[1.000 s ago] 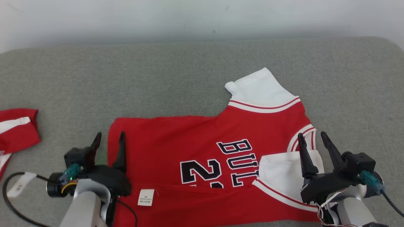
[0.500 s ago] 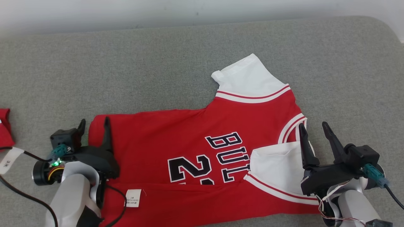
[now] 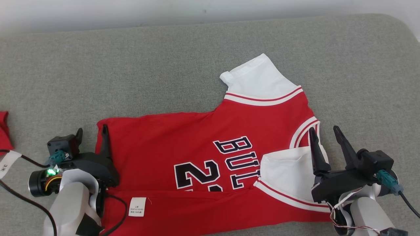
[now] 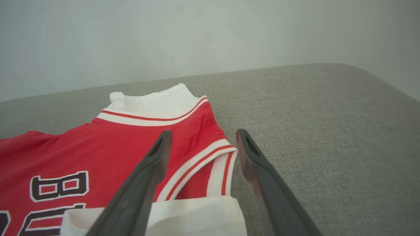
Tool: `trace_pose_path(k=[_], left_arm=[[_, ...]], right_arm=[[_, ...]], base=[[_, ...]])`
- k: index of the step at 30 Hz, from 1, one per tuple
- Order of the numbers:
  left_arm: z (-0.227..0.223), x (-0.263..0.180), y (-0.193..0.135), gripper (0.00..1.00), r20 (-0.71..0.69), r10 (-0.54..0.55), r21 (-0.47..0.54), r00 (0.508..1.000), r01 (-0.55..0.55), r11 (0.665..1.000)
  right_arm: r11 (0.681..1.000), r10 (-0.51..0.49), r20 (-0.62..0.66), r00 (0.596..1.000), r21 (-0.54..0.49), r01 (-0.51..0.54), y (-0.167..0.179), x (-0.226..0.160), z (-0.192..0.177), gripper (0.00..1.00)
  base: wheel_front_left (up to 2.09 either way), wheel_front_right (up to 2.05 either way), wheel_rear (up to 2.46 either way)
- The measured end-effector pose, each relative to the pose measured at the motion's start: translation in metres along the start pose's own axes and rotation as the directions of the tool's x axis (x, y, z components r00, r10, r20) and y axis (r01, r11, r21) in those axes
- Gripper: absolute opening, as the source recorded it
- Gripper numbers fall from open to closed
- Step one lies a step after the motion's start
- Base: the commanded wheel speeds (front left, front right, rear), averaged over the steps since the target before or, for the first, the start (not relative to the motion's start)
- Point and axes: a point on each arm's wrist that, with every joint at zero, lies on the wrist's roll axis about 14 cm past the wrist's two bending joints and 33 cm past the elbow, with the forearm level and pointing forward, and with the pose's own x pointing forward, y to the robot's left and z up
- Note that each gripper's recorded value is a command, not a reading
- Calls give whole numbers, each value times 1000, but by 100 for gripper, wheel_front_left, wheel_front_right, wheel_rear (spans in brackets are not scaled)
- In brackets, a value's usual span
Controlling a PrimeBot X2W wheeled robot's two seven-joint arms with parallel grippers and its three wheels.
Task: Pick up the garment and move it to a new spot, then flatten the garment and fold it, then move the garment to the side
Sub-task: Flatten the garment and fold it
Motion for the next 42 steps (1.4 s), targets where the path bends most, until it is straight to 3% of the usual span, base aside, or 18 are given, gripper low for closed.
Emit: trace_pose_path(k=[2, 3, 4, 6, 10, 12, 15, 17, 28, 42], left_arm=[[-2, 1, -2, 100, -6, -8, -1, 1000, 8, 1000], [-4, 1, -2, 93, -11, -11, 0, 1000, 11, 1000], [-5, 1, -4, 75, -13, -22, 0, 1000, 22, 1000], [-4, 3, -9, 62, -13, -40, 7, 999, 41, 999], [-3, 5, -16, 64, -11, -67, 26, 998, 68, 997], [-5, 5, -17, 58, -15, -70, 29, 997, 70, 997], [-6, 5, -20, 32, -20, -77, 33, 997, 78, 996], [-7, 5, -22, 0, -23, -82, 35, 996, 83, 996], [6, 2, -16, 0, 38, -63, 72, 997, 61, 996], [15, -8, -5, 0, 86, -65, 99, 994, 56, 994]], right_arm=[[1000, -1, 0, 1000, 1, 1, 0, 0, 0, 100], [1000, -3, 2, 1000, 0, 3, -1, 1, 1, 100], [1000, -3, 6, 1000, 0, 3, -2, 2, 2, 100], [1000, -6, 11, 1000, -1, 6, -4, 4, 4, 100], [1000, -13, 8, 1000, -4, 13, -7, 5, 3, 100], [1000, -12, 12, 1000, -6, 12, -8, 8, 5, 100], [1000, -9, 19, 1000, -10, 9, -7, 10, 7, 100], [1000, -8, 19, 1000, -11, 8, -7, 11, 7, 100], [995, 4, 82, 997, -97, 5, -33, 50, 44, 100], [991, 37, -160, 986, -119, -57, -35, 122, 13, 100]], base=[[0, 0, 0], [0, 0, 0], [0, 0, 0], [0, 0, 0], [0, 0, 0], [0, 0, 0], [0, 0, 0], [0, 0, 0], [0, 0, 0], [0, 0, 0]])
